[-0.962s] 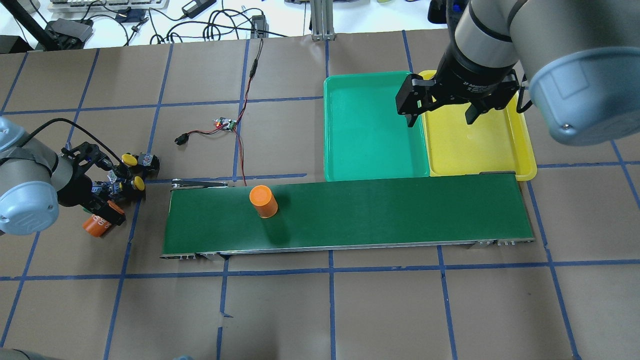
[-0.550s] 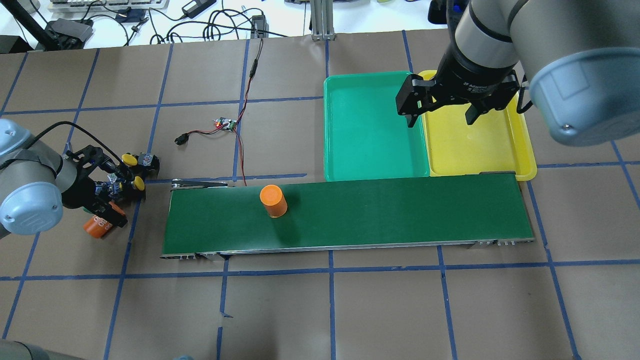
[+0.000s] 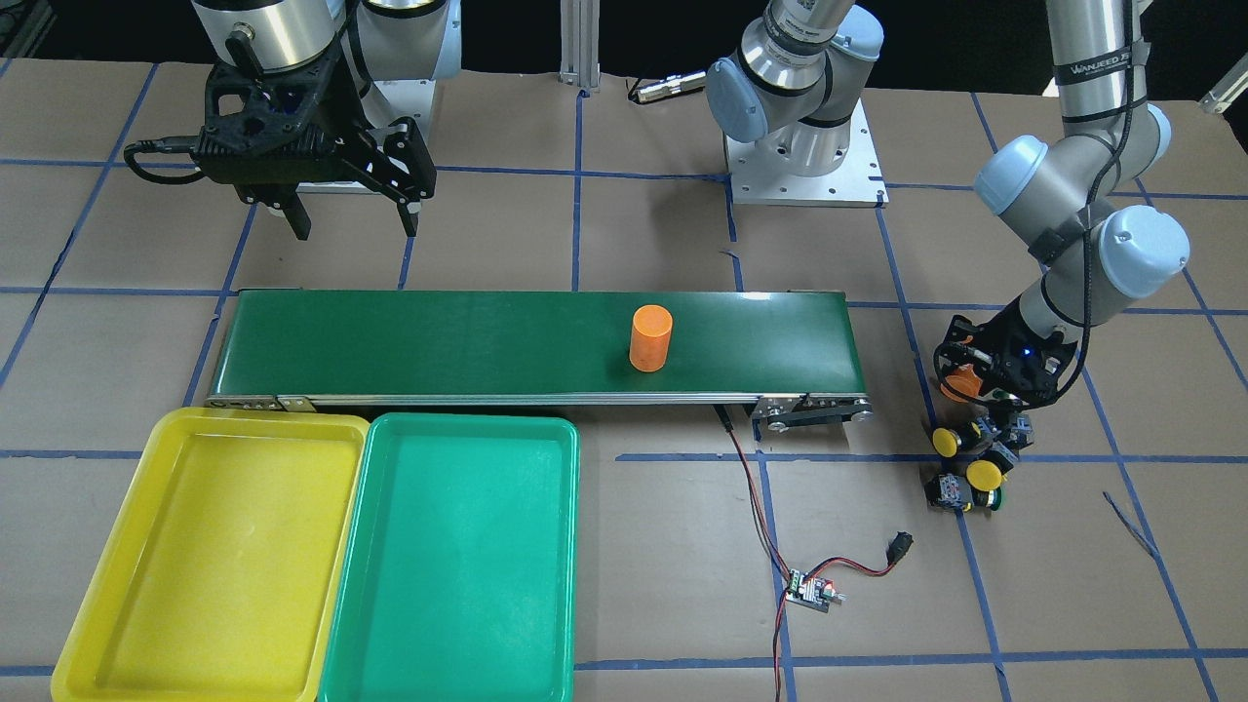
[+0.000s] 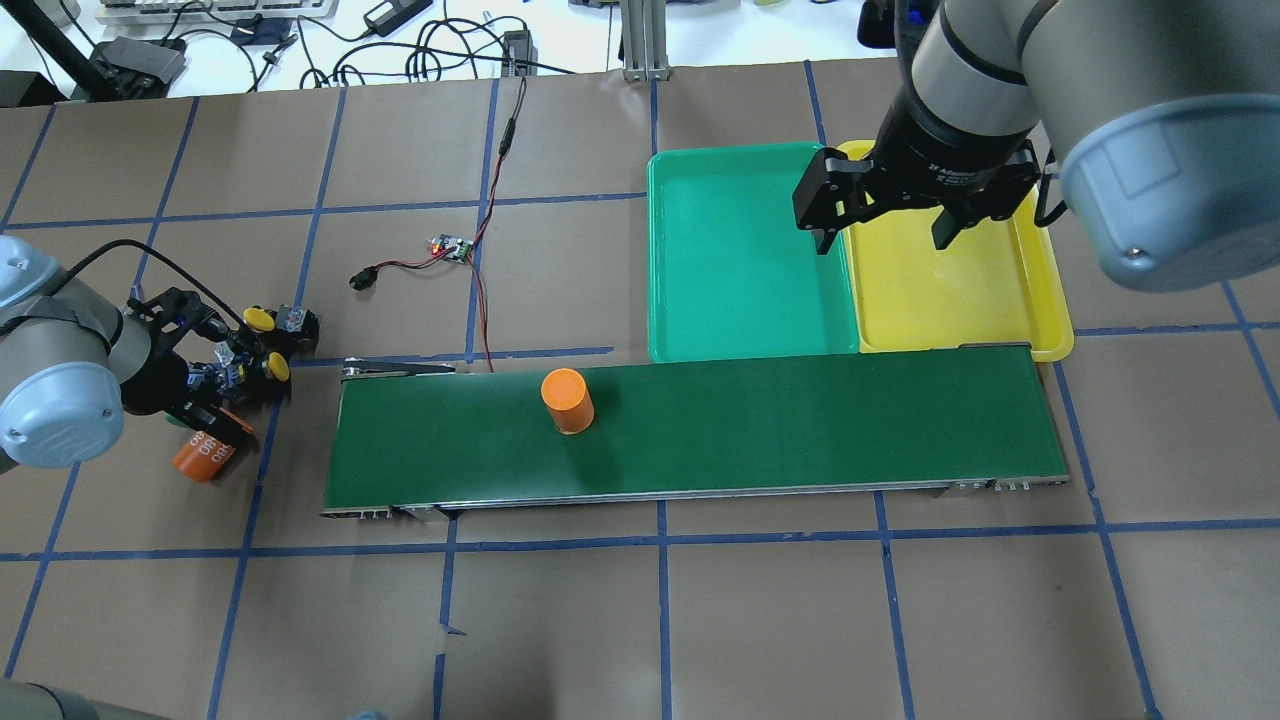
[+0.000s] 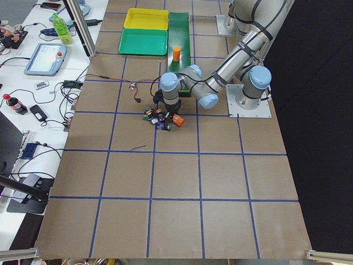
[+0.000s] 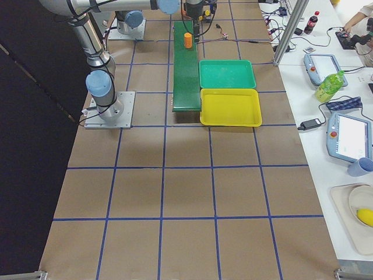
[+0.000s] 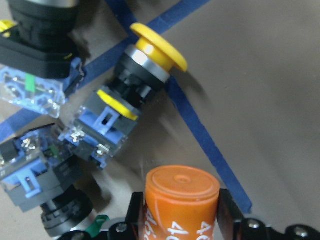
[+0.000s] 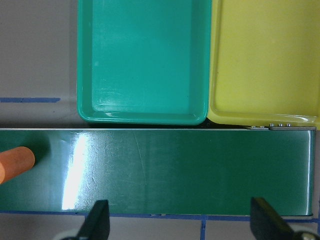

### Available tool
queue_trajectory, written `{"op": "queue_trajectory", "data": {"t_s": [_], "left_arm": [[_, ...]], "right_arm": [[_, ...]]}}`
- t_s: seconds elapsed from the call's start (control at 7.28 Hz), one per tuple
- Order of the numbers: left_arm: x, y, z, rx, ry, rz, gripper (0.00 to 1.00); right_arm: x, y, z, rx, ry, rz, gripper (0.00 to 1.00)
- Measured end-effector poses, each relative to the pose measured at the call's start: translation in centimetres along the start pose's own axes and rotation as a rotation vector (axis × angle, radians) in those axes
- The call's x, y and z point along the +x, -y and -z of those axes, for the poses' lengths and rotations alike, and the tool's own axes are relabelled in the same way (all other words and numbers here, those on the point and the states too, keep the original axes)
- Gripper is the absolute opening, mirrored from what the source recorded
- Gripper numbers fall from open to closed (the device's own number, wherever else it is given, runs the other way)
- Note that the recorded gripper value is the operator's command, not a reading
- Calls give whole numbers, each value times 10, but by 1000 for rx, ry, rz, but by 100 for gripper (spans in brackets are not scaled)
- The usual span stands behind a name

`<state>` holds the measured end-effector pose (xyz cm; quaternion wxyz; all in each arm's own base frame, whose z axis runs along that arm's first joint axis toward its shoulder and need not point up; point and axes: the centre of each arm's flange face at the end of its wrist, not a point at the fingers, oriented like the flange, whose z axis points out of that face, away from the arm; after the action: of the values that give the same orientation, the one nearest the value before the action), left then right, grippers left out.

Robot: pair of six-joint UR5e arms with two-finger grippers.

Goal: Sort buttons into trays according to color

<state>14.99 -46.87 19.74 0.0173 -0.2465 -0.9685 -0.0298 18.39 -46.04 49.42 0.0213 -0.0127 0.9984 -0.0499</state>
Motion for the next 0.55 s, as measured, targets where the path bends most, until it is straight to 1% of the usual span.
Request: {"op": "queue_trajectory", "data": {"t_s": [0.27,0.55], "left_arm": [[-5,5,23,21,38,152,0],[-9,11,41,43,56,357,0]], "right_arm": [[0,0,-1,-1,0,0,100],[0,0,-1,-1,0,-1,100]]}}
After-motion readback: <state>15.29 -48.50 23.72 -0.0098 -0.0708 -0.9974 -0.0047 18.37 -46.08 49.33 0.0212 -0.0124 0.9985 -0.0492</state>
